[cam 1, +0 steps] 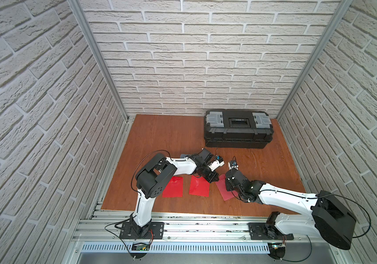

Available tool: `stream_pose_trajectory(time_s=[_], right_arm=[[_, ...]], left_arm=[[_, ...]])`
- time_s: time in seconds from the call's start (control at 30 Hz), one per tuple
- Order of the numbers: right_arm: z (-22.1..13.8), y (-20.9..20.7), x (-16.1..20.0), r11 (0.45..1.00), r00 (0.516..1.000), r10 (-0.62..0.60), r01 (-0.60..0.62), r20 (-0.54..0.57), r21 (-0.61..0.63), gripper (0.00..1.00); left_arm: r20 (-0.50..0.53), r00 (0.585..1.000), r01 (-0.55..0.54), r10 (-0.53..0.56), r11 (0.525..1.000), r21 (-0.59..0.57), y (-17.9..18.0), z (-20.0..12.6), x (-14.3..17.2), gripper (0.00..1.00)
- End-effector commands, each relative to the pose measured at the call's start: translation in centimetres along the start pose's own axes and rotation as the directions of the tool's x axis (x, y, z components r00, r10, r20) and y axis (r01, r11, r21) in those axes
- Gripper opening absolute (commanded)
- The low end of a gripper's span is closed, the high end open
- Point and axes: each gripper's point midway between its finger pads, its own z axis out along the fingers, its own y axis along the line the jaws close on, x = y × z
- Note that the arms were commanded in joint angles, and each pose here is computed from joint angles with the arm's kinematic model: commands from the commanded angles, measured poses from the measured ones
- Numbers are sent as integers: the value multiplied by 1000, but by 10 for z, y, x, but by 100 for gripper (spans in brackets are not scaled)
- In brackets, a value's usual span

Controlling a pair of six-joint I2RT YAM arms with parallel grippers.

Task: Seal the envelope with a glue stick
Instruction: Apply the envelope at the center of the board.

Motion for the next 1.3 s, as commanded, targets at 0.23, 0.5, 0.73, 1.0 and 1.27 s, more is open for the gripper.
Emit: stream_pose_trajectory(time_s=[0.23, 0.5, 0.73, 1.0, 1.27], right_arm=[[0, 62, 59, 894, 956, -253, 172, -149, -414, 3], [5, -25, 35, 994, 994, -29, 40, -102, 102, 3], [7, -29, 35, 990, 993, -23, 39, -112, 139, 3], [5, 46, 59, 937, 961, -211, 146, -181, -318, 3], [7, -35, 44, 985, 988, -9, 35, -152, 168, 3]], left_arm=[[-27, 1000, 2, -3, 1000, -11, 7, 6, 4, 0], [-30, 1000, 5, -6, 1000, -15, 6, 4, 5, 0], [-31, 1000, 0, 0, 1000, -14, 5, 2, 4, 0], [-32, 999, -4, 4, 1000, -17, 6, 2, 2, 0], [-37, 999, -4, 3, 1000, -30, 6, -1, 1, 0]])
